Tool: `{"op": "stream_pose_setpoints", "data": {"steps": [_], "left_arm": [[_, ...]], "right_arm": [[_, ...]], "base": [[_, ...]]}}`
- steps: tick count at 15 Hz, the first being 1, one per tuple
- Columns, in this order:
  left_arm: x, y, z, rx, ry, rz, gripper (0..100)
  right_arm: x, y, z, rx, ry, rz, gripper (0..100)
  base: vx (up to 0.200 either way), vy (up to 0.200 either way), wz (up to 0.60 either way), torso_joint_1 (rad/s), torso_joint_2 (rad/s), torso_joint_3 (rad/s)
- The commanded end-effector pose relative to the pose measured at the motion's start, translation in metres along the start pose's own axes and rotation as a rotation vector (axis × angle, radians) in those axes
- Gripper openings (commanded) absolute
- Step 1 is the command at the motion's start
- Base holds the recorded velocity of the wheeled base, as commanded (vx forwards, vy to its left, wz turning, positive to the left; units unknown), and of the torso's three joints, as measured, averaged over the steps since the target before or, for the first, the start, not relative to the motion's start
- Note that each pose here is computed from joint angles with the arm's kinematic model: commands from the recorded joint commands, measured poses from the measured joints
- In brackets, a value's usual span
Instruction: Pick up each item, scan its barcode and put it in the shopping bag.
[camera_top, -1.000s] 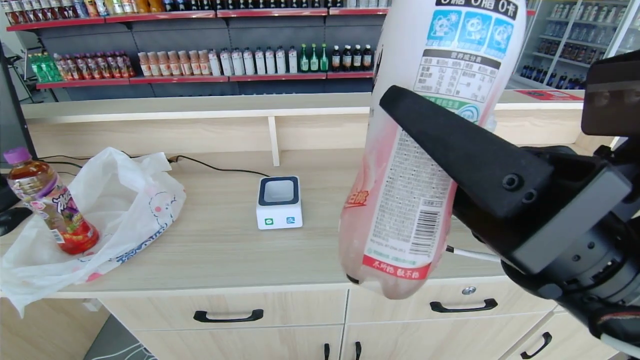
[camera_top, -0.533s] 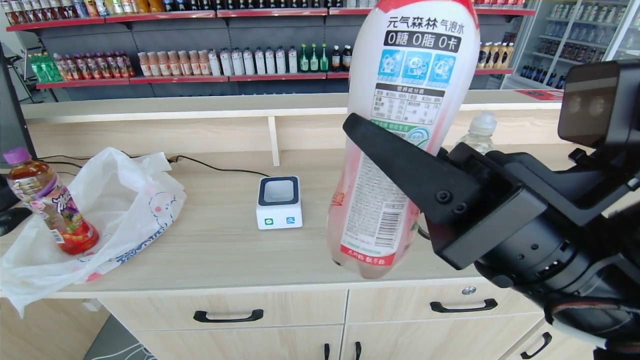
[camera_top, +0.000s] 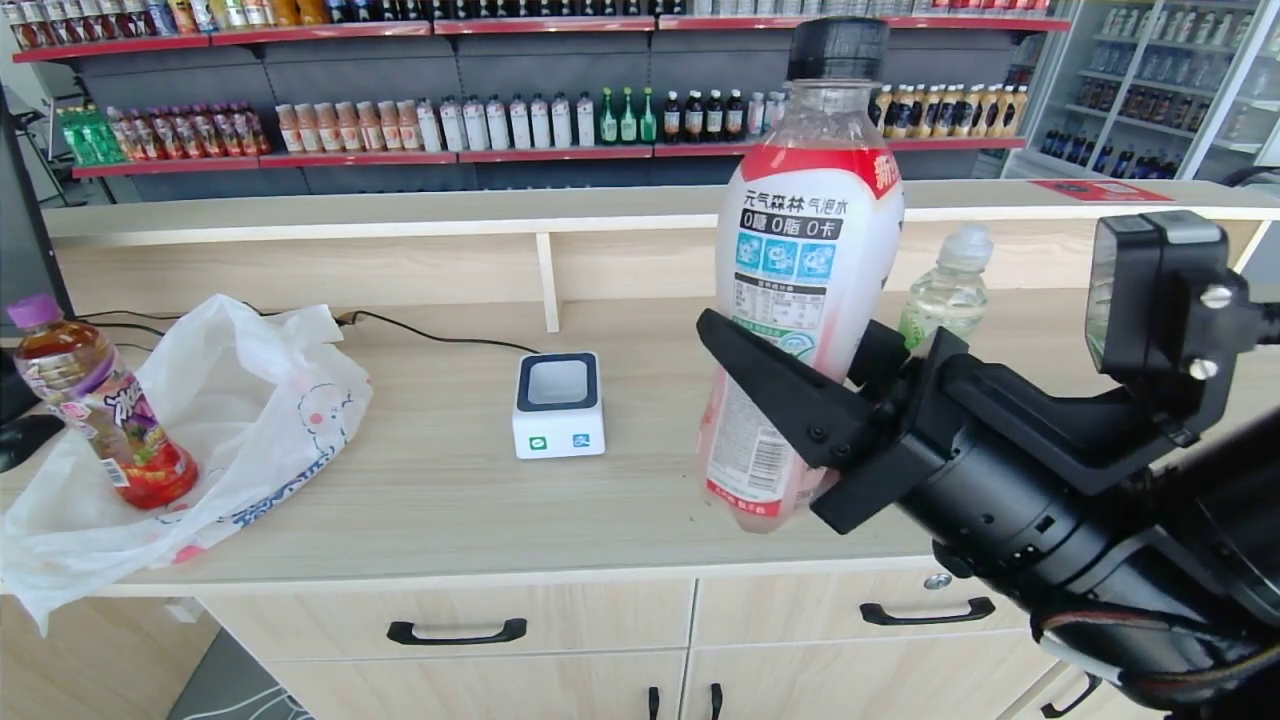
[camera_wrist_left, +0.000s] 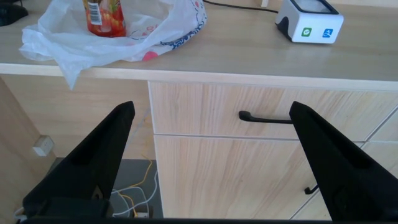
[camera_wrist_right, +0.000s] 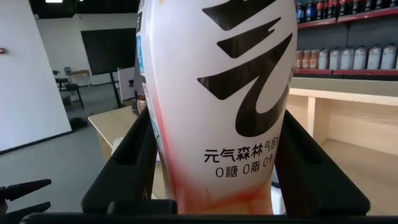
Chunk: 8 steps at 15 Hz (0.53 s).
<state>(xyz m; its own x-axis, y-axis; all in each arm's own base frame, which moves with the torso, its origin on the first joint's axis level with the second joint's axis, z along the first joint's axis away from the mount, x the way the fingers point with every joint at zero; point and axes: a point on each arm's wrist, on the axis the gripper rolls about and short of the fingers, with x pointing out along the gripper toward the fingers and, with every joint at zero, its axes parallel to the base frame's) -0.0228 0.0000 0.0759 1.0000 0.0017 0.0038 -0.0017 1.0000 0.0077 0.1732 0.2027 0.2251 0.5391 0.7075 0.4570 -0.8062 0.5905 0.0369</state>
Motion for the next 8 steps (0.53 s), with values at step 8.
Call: {"op": "stream_pose_setpoints", "data": {"steps": [8], "left_arm": [[0.000,0.000,0.000,0.000,-0.001,0.001,100]], "right_arm": [[-0.045,-0.080,0.018,-0.214,0.012,-0.476,0]], "base": [[0.000,0.000,0.00,0.000,0.00,0.000]]}}
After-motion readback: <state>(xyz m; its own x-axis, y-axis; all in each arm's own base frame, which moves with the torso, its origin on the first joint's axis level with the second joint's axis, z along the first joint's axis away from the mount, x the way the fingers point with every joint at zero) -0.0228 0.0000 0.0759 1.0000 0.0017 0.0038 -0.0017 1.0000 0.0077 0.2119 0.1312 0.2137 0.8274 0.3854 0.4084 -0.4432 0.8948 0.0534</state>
